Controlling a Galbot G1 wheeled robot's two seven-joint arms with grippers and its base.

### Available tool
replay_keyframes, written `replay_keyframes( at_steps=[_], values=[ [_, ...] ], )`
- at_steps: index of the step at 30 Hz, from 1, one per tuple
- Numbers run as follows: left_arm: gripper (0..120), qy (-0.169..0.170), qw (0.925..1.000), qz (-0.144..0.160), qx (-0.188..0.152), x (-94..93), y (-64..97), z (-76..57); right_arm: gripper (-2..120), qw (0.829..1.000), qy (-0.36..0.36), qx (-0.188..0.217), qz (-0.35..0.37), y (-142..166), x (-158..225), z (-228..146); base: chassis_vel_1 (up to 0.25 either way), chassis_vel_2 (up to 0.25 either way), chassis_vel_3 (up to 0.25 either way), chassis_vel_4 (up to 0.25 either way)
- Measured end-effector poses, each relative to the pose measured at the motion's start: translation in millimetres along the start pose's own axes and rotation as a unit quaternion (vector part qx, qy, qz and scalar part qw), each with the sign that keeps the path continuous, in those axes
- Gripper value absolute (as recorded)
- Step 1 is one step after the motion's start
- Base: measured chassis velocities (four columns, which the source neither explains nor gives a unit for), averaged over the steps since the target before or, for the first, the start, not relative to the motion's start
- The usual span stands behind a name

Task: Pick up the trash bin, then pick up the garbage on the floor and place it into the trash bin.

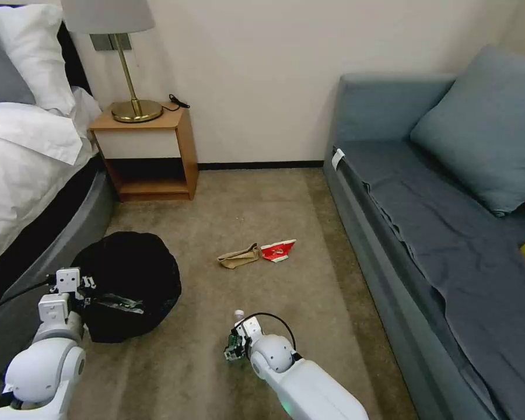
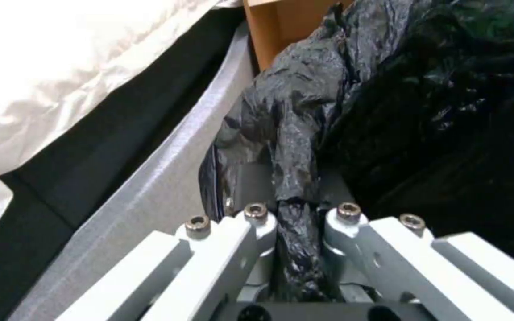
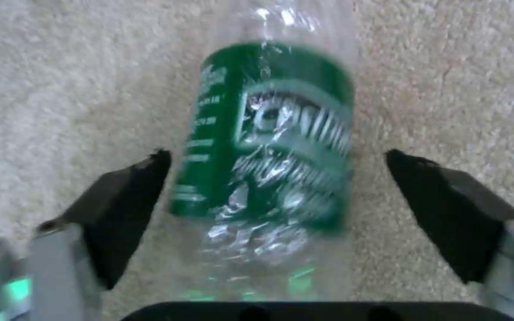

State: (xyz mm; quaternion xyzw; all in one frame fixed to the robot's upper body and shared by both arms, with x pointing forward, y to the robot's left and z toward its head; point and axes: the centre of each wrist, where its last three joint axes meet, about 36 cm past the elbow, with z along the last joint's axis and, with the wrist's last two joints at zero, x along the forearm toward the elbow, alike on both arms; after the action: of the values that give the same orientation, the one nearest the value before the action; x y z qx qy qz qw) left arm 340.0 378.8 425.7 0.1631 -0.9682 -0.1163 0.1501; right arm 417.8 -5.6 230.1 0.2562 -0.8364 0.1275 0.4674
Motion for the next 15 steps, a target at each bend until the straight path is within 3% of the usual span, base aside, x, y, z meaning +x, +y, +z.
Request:
replay_keyframes(
  at_steps=[2, 5, 12, 15],
  values=[
    [4, -0.001, 1.0, 0.0, 0.0, 0.6, 0.2, 0.1, 88, 1.0, 0.0, 0.001, 0.0, -0.3, -0.4, 0.3, 0.0, 0.0, 0.0, 0.0],
    [4, -0.002, 1.0, -0.002, 0.001, 3.3, 1.3, 1.2, 72, 1.0, 0.001, 0.008, 0.002, -2.8, -0.9, 3.7, 0.0, 0.0, 0.0, 0.0],
    [4, -0.002, 1.0, -0.002, 0.002, 5.6, 0.8, 1.7, 52, 1.0, -0.002, 0.013, 0.005, -4.9, 0.9, 9.7, 0.0, 0.0, 0.0, 0.0],
    [4, -0.003, 1.0, -0.002, 0.003, 7.3, 0.2, 1.6, 38, 1.0, -0.007, 0.013, 0.007, -6.7, 3.3, 9.8, 0.0, 0.0, 0.0, 0.0]
  ],
)
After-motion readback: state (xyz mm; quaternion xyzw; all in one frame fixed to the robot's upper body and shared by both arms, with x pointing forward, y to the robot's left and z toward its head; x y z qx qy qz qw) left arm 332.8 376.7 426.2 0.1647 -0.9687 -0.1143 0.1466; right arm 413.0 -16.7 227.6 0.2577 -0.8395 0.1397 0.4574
